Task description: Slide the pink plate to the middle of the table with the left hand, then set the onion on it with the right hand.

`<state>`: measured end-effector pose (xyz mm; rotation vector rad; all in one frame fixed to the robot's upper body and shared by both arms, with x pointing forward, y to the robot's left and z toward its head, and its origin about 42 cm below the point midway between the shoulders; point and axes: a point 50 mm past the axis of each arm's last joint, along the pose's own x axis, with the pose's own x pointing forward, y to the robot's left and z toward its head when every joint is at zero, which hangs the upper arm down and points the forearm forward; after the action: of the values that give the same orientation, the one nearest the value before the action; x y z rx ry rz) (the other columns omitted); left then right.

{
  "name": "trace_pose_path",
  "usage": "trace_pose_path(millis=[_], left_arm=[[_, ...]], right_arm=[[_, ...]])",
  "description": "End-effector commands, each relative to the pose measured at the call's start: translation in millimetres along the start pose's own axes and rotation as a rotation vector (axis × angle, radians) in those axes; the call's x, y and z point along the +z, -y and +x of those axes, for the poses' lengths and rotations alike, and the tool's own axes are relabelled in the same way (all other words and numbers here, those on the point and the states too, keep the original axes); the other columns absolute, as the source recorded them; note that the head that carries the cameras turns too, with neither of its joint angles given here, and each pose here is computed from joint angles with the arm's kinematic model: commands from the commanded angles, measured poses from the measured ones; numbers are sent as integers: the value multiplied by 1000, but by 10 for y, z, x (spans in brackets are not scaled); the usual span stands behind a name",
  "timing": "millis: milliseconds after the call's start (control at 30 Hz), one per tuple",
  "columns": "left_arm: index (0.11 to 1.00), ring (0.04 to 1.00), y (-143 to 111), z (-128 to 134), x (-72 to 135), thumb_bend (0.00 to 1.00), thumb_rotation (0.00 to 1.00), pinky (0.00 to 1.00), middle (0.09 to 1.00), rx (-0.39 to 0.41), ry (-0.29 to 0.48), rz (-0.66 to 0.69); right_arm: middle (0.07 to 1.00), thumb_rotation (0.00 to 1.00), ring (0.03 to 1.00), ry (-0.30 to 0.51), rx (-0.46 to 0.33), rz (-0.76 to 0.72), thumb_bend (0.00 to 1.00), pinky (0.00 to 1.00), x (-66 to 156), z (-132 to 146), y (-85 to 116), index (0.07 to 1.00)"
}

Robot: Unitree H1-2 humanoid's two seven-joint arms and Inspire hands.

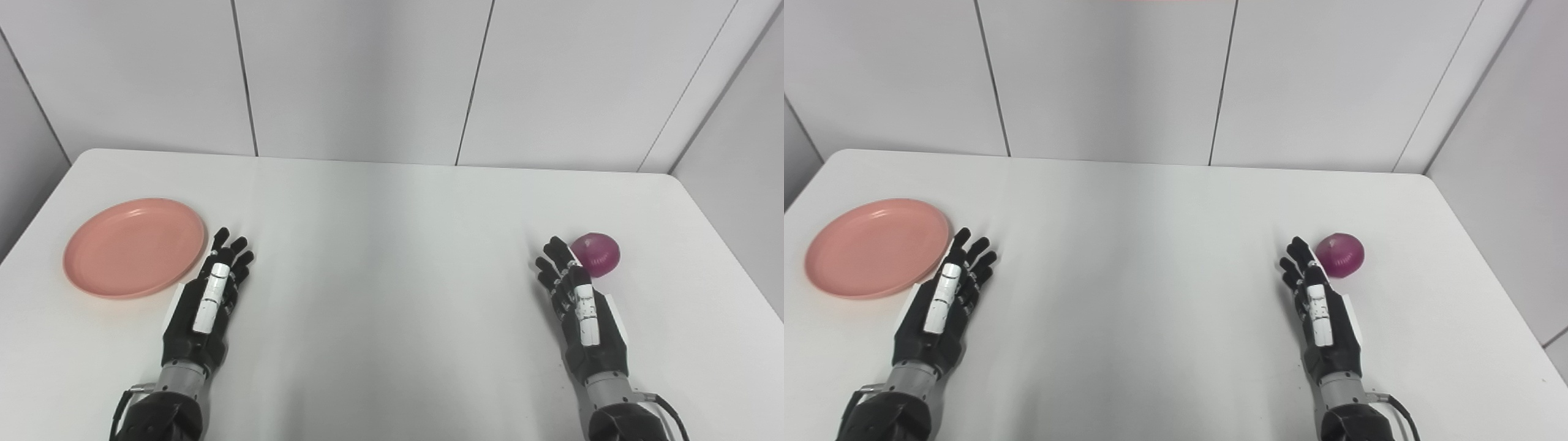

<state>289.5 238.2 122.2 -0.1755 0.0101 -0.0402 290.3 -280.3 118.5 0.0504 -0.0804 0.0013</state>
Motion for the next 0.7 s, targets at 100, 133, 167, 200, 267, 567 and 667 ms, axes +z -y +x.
trace_pose_path(millis=[100,133,167,200,267,567,667], left_arm=[[1000,943,0,74,119,699,785,1000,957,-7,40,6],[1000,944,-3,75,117,699,784,1000,957,-9,39,10],[1000,947,-5,76,116,699,793,1000,959,-11,38,14],[1000,948,-4,77,118,700,798,1000,960,-10,38,14],[1000,948,-2,78,124,697,798,1000,958,-9,39,13],[1000,946,5,65,127,678,800,1000,956,-8,41,10],[1000,948,7,65,127,678,802,1000,960,-10,40,8]], right_arm=[[947,921,930,-5,4,20,877,954,-71,-22,-41,945],[947,922,931,-5,5,19,876,957,-72,-21,-40,946],[947,922,931,-5,5,19,878,958,-72,-20,-40,947],[947,921,931,-6,5,19,881,959,-71,-20,-39,948],[947,921,931,-7,3,20,885,961,-70,-22,-40,949],[946,923,927,-4,2,20,882,953,-59,-29,-41,946],[946,922,927,-6,1,19,886,952,-57,-29,-41,946]])
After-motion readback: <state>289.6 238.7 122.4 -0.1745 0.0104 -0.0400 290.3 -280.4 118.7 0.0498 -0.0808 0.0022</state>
